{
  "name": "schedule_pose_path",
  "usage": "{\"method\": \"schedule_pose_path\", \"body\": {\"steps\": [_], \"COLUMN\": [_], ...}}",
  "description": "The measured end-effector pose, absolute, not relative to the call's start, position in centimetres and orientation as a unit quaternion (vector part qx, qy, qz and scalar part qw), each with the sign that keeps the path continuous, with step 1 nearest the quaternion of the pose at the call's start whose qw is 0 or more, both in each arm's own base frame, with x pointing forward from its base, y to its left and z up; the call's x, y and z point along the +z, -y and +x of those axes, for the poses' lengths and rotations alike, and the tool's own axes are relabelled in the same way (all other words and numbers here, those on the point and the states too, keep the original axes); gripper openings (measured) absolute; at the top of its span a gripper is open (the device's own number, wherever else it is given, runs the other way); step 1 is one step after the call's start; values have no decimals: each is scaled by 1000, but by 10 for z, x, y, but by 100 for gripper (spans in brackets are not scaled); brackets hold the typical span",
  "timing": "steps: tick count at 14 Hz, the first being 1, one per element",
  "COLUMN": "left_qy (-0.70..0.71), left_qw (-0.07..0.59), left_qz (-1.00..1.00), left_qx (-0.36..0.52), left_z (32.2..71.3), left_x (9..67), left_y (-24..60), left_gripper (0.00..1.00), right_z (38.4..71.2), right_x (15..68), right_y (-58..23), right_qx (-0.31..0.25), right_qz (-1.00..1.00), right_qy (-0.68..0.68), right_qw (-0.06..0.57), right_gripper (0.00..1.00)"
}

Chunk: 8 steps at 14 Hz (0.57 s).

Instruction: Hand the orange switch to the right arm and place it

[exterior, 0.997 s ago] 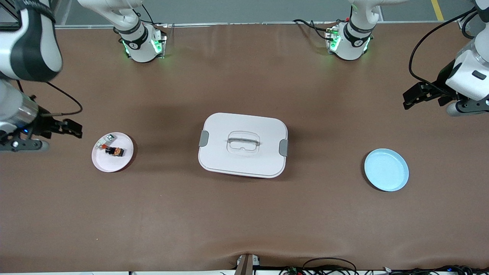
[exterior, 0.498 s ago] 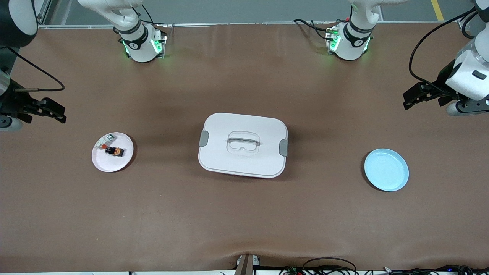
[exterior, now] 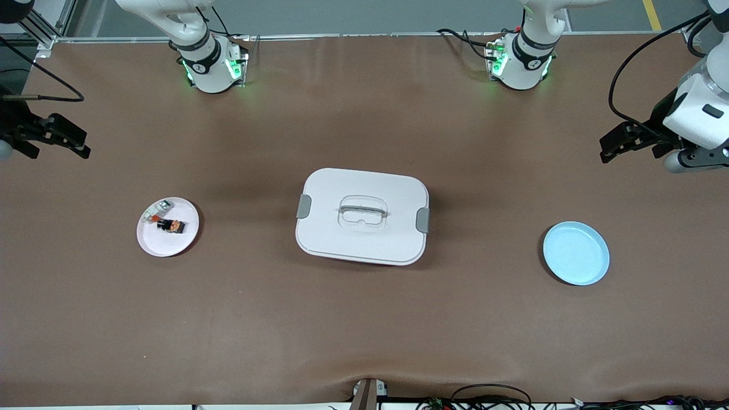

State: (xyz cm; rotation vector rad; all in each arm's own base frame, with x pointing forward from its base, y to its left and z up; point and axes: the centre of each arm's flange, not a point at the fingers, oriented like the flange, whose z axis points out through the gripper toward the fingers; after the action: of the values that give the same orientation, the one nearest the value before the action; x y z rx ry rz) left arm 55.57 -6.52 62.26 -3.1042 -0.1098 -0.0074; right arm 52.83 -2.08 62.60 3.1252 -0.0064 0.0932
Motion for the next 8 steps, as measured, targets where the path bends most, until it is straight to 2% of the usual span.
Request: {"method": "schedule_pose_path", "body": {"steps": [8], "left_qy": [35], "left_qw": [17], "left_qz": [-999], "left_qx": [-10], "left_z": [556], "left_x": [630], "left_y": [66], "left_gripper": [100], "right_z": [517], "right_x": [637], "right_y": [22], "right_qx": [41], "right_qz": [999], "right_qy": [3], "right_qw": [6], "right_gripper": [100]}}
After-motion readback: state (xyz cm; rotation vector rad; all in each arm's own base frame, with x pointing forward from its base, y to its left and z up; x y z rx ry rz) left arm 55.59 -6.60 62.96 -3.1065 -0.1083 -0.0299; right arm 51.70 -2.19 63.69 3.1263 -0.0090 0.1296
